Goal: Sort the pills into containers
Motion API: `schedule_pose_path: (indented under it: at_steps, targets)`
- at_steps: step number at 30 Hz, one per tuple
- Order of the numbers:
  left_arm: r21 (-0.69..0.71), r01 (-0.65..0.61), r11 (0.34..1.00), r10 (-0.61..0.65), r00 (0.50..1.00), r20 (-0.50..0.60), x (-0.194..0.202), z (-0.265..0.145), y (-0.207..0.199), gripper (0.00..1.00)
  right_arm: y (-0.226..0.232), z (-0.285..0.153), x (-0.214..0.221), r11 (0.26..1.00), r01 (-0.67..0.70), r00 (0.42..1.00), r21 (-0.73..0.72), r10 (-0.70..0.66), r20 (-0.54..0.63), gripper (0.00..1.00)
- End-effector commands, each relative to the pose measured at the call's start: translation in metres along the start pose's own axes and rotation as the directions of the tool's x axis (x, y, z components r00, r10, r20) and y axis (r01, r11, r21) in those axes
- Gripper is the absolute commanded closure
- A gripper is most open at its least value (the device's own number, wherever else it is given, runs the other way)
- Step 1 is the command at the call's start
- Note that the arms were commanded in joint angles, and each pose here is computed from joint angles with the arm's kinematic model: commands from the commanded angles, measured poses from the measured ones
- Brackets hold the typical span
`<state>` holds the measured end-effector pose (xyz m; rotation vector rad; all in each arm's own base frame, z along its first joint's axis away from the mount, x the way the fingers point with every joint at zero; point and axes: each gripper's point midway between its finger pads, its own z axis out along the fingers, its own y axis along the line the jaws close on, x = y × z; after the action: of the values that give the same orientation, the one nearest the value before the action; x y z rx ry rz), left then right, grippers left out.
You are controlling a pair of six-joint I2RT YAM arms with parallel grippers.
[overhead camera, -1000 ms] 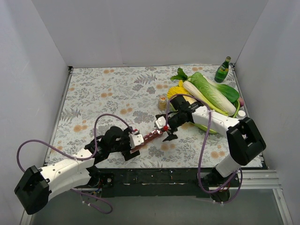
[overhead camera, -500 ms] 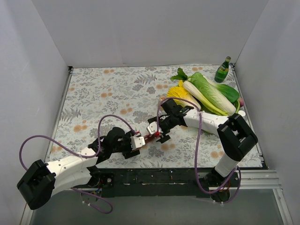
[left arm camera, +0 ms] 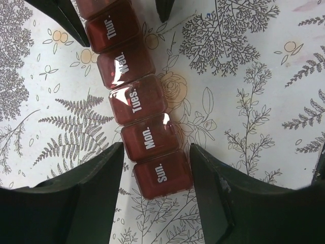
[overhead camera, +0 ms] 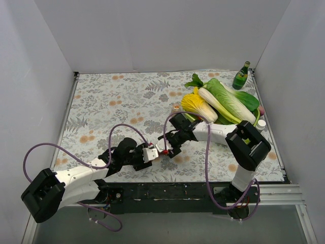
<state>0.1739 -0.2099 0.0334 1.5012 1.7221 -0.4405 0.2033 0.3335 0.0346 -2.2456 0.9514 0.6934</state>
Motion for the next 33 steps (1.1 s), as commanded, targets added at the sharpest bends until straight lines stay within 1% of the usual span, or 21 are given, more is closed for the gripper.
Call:
schedule_pose_path:
  at_steps: [1,3,5,6,9,15,26,33]
  targets:
    - [-0.004,-0.019,1.000,0.019,1.000,0.012,-0.001,0.002,0.000,0.48,-0.008,0.004,0.003,1.000,0.006,1.000,0.010,-0.006,-0.017,0.33]
    - [0.003,-0.019,1.000,0.019,1.000,0.012,-0.001,0.002,-0.001,0.50,-0.007,0.006,0.004,1.000,-0.005,1.000,-0.001,0.005,-0.021,0.38]
    - [0.002,-0.019,1.000,0.019,1.000,0.011,0.000,0.002,-0.001,0.53,-0.006,0.006,0.003,1.000,-0.011,1.000,-0.011,0.011,-0.018,0.41]
    - [0.008,-0.018,1.000,0.018,1.000,0.007,0.001,0.003,-0.002,0.56,-0.008,0.006,0.002,1.000,-0.011,1.000,-0.009,0.011,-0.016,0.43]
    - [0.014,-0.018,1.000,0.018,1.000,0.000,0.002,0.004,-0.003,0.60,-0.005,0.007,0.003,0.999,-0.022,1.000,-0.025,0.022,-0.018,0.47]
    - [0.034,-0.019,0.999,0.020,1.000,-0.024,0.007,0.007,-0.006,0.64,-0.001,0.007,0.001,0.997,-0.070,0.998,-0.045,0.069,-0.014,0.54]
    - [0.046,-0.025,0.999,0.027,0.999,-0.047,0.014,0.008,-0.010,0.69,-0.002,0.005,-0.013,0.978,-0.196,0.980,-0.076,0.199,0.032,0.61]
    - [0.047,-0.030,0.998,0.033,0.998,-0.054,0.017,0.007,-0.012,0.72,0.006,0.007,-0.004,0.944,-0.304,0.951,-0.125,0.308,0.011,0.63]
